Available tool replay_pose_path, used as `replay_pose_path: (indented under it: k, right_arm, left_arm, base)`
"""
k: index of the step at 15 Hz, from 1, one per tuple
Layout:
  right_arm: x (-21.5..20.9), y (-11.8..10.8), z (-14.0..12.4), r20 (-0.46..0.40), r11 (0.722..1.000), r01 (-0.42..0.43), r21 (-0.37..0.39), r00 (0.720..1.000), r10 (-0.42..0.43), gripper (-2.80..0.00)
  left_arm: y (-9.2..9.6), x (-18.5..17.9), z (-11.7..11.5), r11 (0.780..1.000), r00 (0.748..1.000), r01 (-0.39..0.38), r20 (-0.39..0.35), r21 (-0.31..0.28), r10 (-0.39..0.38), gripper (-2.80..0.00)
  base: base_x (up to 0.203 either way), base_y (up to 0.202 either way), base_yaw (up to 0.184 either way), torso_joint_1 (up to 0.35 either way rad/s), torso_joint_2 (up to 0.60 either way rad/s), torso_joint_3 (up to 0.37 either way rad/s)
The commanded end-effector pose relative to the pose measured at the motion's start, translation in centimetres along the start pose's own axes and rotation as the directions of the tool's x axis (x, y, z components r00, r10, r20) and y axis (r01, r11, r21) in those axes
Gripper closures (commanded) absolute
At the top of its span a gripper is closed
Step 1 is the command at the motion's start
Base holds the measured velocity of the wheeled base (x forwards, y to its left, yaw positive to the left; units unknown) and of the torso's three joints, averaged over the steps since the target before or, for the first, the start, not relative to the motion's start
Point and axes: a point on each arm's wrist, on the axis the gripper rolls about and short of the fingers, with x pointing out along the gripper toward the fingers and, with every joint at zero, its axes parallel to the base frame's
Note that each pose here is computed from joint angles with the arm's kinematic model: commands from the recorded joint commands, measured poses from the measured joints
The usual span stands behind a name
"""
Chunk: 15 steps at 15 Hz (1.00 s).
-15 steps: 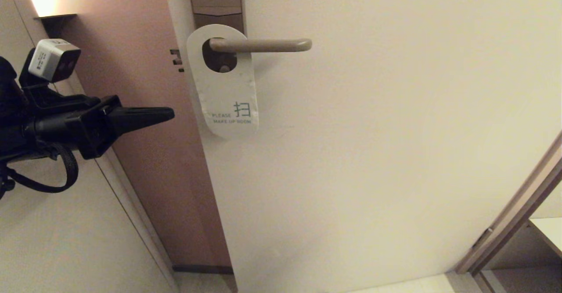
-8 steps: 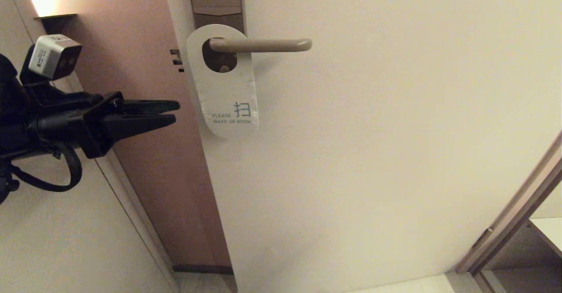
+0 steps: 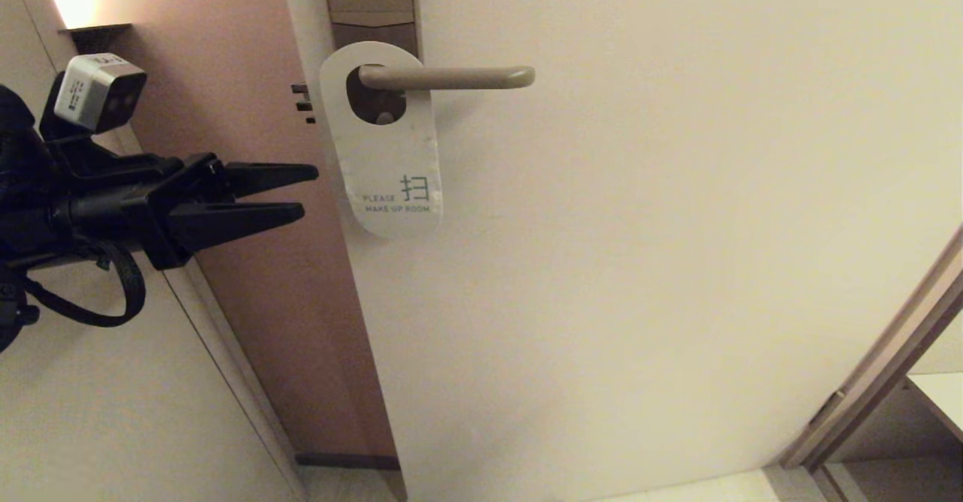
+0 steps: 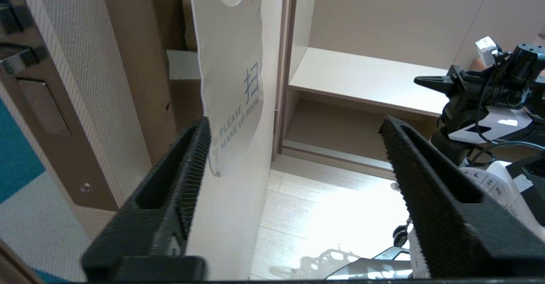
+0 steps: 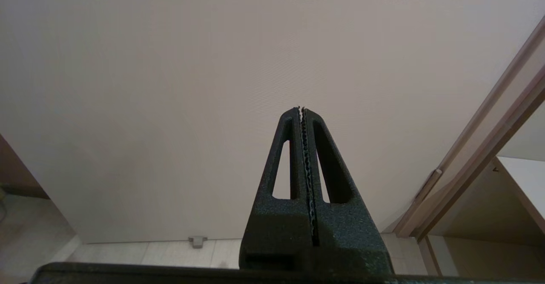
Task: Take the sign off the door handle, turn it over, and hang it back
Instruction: Take down the sign
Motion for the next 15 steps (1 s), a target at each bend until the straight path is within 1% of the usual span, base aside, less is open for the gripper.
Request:
replay_pose_path:
  k: [1, 5, 10, 15]
  right_arm:
    - [0.0, 0.0, 0.0, -0.001, 1.0, -0.001, 0.0, 1.0, 0.001, 0.0]
    - [0.0, 0.0, 0.0, -0.001, 1.0, -0.001, 0.0, 1.0, 0.001, 0.0]
    - [0.0, 0.0, 0.0, -0.001, 1.0, -0.001, 0.0, 1.0, 0.001, 0.0]
    - [0.0, 0.0, 0.0, -0.001, 1.0, -0.001, 0.0, 1.0, 0.001, 0.0]
  left_arm:
    - [0.0, 0.2, 0.1, 1.0, 1.0, 0.015, 0.001, 0.003, -0.015, -2.8]
    - [0.1, 0.9, 0.2, 0.999, 0.999, 0.035, 0.001, -0.013, -0.035, -2.8]
    - [0.5, 1.4, 0.4, 0.999, 0.999, 0.049, 0.001, -0.006, -0.049, -2.8]
    - [0.1, 2.1, 0.4, 0.997, 0.997, 0.077, 0.0, -0.006, -0.077, -2.8]
  base:
    - [0.0, 0.0, 0.0, 0.0, 0.0, 0.0]
    - [0.0, 0.0, 0.0, 0.0, 0.0, 0.0]
    - [0.0, 0.0, 0.0, 0.0, 0.0, 0.0]
    - [0.0, 0.0, 0.0, 0.0, 0.0, 0.0]
